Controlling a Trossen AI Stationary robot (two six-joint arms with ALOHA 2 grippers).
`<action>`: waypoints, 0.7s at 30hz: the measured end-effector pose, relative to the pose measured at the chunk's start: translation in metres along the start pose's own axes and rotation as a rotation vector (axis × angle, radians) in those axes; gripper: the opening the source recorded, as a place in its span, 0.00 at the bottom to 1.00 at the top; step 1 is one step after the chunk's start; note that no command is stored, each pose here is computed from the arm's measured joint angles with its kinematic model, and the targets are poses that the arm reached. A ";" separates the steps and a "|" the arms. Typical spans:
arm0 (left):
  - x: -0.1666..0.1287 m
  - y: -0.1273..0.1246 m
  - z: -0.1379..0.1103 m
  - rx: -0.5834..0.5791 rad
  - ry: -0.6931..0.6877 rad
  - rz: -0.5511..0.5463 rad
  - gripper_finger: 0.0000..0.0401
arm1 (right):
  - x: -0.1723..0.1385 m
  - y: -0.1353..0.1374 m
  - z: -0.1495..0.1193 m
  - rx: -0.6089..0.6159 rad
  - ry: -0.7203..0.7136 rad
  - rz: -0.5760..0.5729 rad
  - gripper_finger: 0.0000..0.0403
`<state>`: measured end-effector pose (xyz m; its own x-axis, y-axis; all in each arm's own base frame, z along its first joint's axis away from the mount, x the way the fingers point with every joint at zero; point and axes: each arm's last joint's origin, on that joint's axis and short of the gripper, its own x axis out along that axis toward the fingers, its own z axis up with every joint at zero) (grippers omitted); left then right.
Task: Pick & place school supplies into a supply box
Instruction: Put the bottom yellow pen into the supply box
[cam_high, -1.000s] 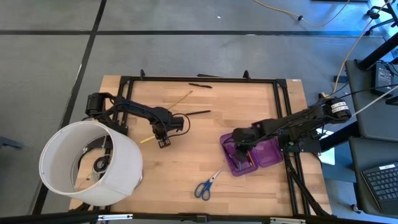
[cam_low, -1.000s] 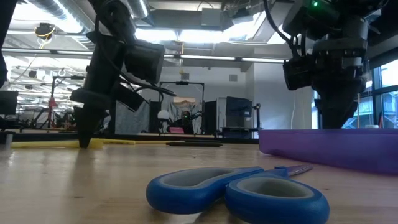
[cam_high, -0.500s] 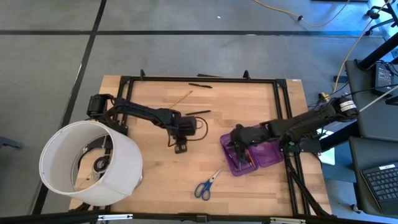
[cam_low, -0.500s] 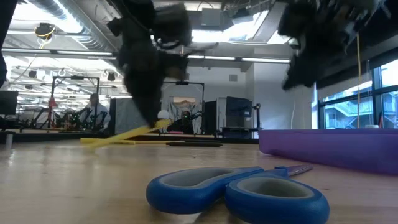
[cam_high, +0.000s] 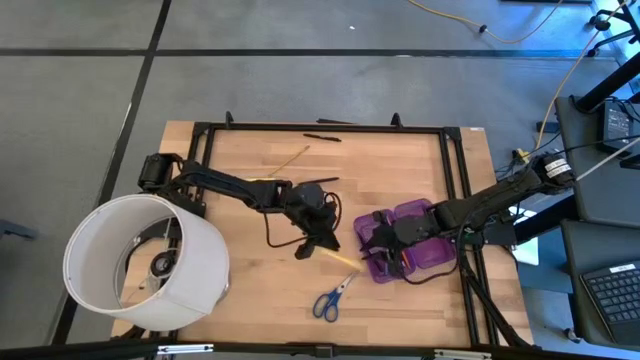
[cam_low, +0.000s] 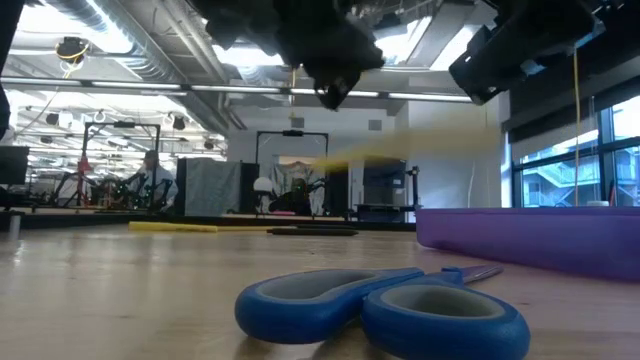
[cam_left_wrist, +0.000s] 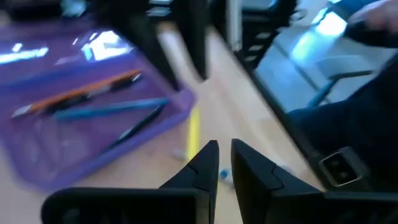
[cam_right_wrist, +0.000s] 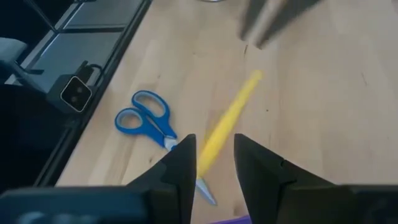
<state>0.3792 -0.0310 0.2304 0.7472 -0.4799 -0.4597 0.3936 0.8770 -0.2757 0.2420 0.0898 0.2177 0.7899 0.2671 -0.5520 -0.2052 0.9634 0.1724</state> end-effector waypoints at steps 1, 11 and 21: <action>0.001 -0.002 0.002 0.011 -0.015 -0.018 0.08 | 0.000 0.000 0.000 0.000 0.000 0.000 0.29; 0.004 -0.011 0.001 0.042 -0.012 -0.056 0.01 | 0.000 -0.004 -0.001 0.066 -0.015 -0.110 0.53; 0.005 -0.011 0.000 0.083 0.002 -0.055 0.01 | 0.000 -0.003 -0.002 0.109 0.001 -0.088 0.61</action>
<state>0.3780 -0.0432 0.2313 0.7224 -0.5275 -0.4471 0.4772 0.8482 -0.2298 0.2415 0.0869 0.2157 0.8015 0.1815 -0.5698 -0.0710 0.9750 0.2107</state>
